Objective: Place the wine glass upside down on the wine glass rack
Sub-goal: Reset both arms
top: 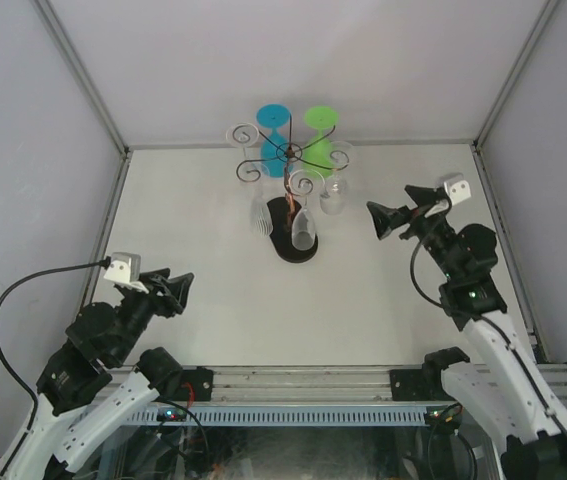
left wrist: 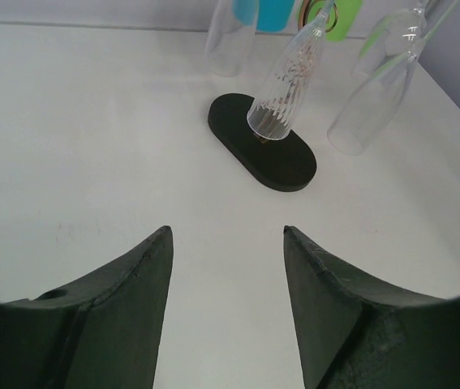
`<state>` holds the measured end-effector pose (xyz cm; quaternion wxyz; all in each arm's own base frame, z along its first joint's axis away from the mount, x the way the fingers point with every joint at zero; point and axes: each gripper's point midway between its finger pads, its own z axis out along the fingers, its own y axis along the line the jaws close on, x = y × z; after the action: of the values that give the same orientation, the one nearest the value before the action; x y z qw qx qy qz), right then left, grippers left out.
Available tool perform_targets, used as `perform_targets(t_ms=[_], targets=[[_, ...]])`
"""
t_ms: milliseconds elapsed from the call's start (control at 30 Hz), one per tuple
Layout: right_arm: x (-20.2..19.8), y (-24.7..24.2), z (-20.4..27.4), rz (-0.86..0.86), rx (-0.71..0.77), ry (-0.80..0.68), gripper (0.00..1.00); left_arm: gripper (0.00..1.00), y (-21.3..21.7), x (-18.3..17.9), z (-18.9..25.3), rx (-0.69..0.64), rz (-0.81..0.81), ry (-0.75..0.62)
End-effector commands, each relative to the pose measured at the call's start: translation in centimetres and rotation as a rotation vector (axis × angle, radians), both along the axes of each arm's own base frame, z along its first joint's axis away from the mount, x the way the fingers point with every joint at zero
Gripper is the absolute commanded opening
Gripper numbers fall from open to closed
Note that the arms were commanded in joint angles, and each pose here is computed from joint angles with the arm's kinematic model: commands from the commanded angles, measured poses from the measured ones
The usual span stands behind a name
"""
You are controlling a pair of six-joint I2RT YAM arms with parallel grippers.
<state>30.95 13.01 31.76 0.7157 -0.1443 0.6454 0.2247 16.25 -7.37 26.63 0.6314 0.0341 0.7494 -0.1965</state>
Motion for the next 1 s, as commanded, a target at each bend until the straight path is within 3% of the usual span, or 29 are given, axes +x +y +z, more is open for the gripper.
perform_targets(t_ms=[0,233,367,567,967], targets=[[-2.7,-3.1,-2.8,-0.146,0.082,0.201,1.00,0.64,0.4,0.8,0.6,-0.017,0.050,-0.012],[-8.7,-6.5,-2.1,-0.267,0.182,0.194,1.00,0.82,1.1,1.9,0.5,0.012,0.127,-0.004],[-11.1,-7.1,-2.1,-0.260,0.130,0.146,1.00,0.95,2.7,2.3,1.0,0.027,0.220,-0.006],[-13.0,-8.5,-3.0,-0.315,0.118,0.119,1.00,1.00,5.5,1.4,1.4,0.012,0.331,-0.018],[-13.4,-8.3,-2.6,-0.296,0.128,0.083,1.00,1.00,5.5,0.9,0.1,0.003,0.317,0.002]])
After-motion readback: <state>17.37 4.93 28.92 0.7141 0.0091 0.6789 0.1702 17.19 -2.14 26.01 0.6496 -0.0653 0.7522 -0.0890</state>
